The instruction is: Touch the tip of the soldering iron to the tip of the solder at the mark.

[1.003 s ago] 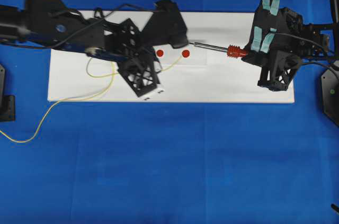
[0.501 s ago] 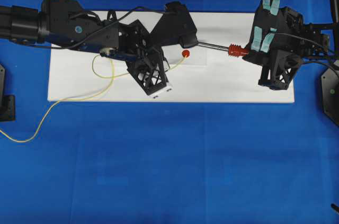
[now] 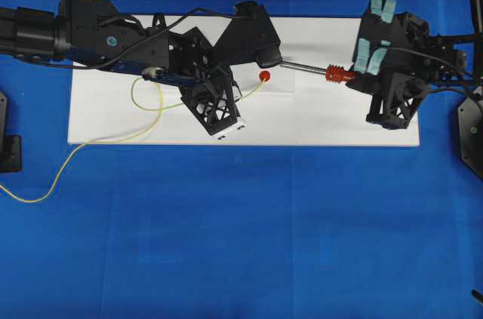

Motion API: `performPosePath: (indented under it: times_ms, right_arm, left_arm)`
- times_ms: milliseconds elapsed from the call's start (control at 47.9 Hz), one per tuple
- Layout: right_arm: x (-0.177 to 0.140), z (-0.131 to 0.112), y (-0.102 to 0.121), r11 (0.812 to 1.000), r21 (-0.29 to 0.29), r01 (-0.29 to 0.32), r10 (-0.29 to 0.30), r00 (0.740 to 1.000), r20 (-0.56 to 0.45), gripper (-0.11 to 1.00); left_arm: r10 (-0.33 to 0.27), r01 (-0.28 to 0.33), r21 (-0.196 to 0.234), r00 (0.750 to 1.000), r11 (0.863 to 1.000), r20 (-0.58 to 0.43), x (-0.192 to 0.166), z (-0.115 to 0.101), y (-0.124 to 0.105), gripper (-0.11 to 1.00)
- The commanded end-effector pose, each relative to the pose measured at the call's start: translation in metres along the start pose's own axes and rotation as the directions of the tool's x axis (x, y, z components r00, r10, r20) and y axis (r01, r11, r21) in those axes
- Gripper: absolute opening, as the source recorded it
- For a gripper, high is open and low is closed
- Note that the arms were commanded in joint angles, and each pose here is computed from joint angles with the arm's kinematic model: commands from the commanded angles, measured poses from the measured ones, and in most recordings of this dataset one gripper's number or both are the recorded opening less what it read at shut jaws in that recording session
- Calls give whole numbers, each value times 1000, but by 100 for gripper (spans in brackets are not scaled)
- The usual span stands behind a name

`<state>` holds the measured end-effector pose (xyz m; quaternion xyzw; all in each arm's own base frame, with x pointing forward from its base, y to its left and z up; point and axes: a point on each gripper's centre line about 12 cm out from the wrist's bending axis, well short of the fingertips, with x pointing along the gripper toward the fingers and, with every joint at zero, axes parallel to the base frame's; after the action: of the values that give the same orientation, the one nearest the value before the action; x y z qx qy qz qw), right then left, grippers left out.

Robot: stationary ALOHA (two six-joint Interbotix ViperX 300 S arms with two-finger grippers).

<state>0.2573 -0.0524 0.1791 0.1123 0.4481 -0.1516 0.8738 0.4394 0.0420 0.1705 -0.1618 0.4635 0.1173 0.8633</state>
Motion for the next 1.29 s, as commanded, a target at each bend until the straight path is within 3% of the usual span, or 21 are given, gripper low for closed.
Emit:
performPosePath:
  times_ms: [0, 1274]
  right_arm:
    - [0, 6, 1, 1000, 6, -3, 3, 1000, 12, 6]
    - [25, 11, 13, 1000, -31, 1, -4, 997, -80, 6]
  left_arm:
    - [-8, 8, 1, 1000, 1000, 26, -7, 6, -2, 2]
    - [-6, 6, 1, 1000, 1000, 21, -6, 4, -1, 2]
